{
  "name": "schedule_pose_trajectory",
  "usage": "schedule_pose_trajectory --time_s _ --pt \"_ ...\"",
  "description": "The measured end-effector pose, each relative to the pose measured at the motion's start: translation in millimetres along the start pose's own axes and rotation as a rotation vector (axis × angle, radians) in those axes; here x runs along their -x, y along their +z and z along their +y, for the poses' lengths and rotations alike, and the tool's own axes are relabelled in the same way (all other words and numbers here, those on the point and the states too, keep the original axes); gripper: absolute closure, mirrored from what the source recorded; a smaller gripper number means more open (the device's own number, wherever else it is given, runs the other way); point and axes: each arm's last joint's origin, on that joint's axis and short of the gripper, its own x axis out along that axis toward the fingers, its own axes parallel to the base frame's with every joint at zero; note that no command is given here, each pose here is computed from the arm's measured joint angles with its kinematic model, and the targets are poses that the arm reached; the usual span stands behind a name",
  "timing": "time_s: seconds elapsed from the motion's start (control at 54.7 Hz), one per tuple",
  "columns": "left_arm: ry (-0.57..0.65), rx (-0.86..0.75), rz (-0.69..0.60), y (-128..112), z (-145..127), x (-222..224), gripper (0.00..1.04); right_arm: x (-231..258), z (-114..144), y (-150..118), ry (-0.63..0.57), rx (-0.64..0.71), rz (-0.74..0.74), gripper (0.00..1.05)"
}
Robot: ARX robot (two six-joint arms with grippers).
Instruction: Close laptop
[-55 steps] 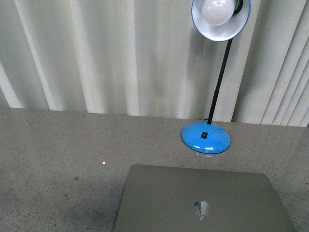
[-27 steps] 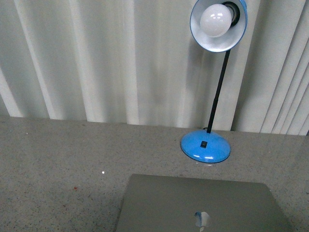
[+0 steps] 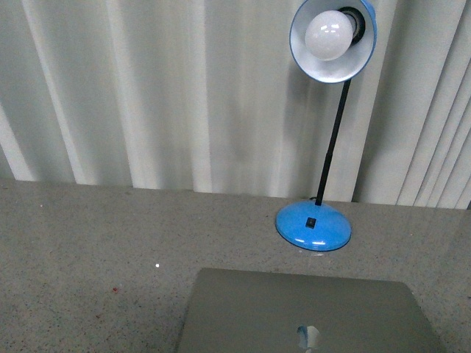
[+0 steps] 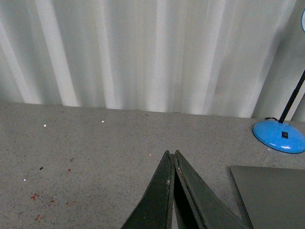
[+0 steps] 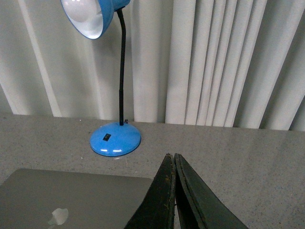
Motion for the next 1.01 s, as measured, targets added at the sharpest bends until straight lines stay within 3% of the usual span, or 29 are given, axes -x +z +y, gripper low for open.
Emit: schedule_pose_trajectory --time_s 0.768,0.823,1.006 --pt "0.000 0.000 0.006 -3 0 17 1.01 20 0 -3 0.000 0.000 0.007 1.02" --pt "-0.001 0.002 0.005 -3 0 17 1.00 20 0 -3 0.000 0.000 0.007 0.91" --pt "0.000 0.001 0.005 -3 0 17 0.59 20 0 -3 0.000 0.000 0.007 0.50"
